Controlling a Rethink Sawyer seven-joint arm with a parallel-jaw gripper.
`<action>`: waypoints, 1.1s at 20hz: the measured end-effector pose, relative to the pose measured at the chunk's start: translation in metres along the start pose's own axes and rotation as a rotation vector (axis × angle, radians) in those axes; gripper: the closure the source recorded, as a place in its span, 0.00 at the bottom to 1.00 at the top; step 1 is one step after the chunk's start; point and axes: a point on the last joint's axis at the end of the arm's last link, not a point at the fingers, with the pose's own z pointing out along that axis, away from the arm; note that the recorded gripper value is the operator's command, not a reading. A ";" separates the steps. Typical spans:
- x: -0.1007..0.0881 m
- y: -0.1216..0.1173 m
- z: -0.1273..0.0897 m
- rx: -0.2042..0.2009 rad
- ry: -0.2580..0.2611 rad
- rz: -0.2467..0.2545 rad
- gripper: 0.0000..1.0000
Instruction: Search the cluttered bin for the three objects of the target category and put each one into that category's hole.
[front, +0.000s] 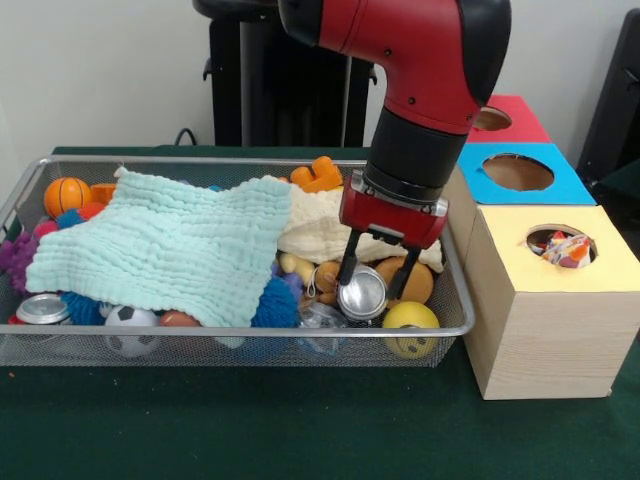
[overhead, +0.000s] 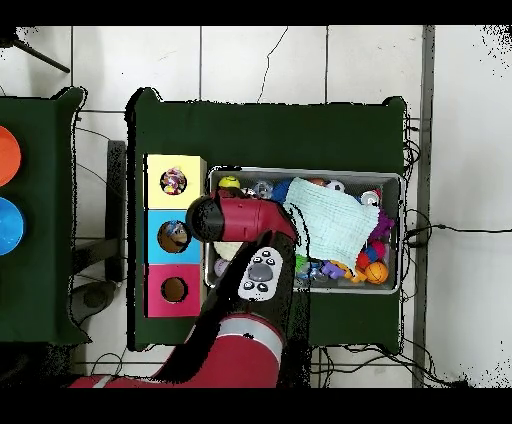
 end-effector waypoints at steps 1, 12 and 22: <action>0.001 0.000 0.000 0.005 0.002 0.000 0.00; 0.007 -0.009 0.003 0.073 0.025 0.043 0.00; -0.007 -0.018 0.013 0.050 -0.065 0.119 0.00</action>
